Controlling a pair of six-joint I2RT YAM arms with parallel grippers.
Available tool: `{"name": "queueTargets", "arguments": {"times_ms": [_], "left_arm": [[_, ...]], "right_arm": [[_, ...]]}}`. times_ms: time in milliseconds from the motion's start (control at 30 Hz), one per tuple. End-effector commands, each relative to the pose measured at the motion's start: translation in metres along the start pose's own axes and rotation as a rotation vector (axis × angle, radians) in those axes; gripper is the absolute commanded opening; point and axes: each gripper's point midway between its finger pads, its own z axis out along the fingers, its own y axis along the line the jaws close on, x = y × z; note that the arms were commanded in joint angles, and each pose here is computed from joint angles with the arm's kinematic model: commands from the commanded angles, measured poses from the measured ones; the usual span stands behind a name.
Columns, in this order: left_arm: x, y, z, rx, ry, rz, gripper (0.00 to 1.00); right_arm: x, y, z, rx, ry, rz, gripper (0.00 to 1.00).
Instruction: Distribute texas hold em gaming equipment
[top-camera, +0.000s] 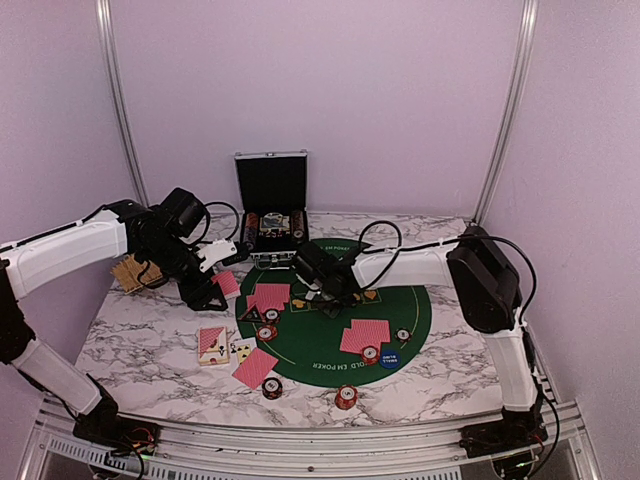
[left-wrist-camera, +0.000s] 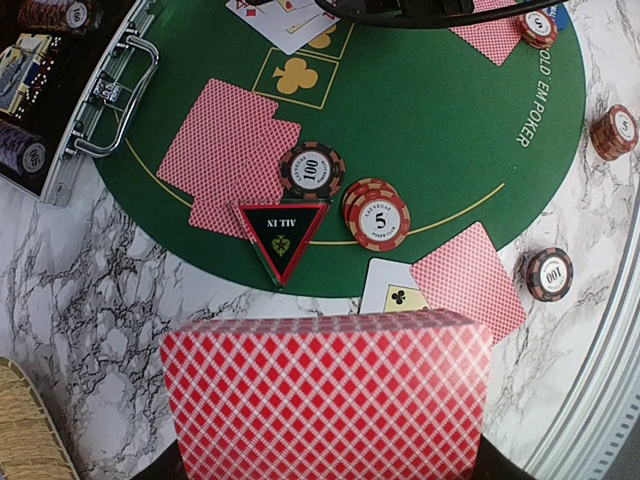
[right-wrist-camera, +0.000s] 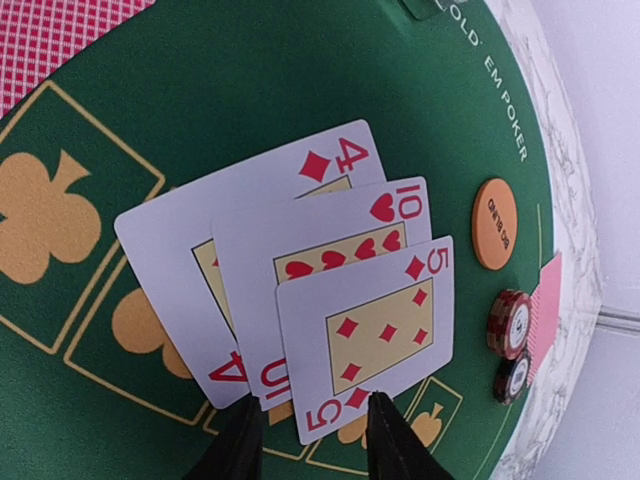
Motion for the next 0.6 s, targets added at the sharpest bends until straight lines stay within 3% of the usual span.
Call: {"name": "queueTargets", "arguments": {"times_ms": [0,167,367,433,567], "left_arm": [[-0.002,0.000,-0.009,-0.005,-0.013,-0.005,0.00],[-0.002,0.000,-0.009,-0.006,-0.012,-0.005,0.00],[-0.004,0.000,-0.011,-0.006,-0.018,-0.002,0.00],[-0.004,0.001,-0.010,-0.005,-0.018,-0.001,0.00],[-0.006,0.002,-0.010,-0.006,-0.021,-0.004,0.00]], "right_arm": [[-0.022,-0.012,-0.026,-0.061,-0.087,0.101,0.41],[-0.048,-0.032,-0.060,-0.225,-0.188,0.291,0.51],[-0.087,-0.040,-0.124,-0.713,-0.378,0.626,0.75],[-0.091,-0.029,-0.133,-0.844,-0.370,0.690,0.85],[-0.097,0.005,-0.142,-1.082,-0.282,0.749,0.89]]}}
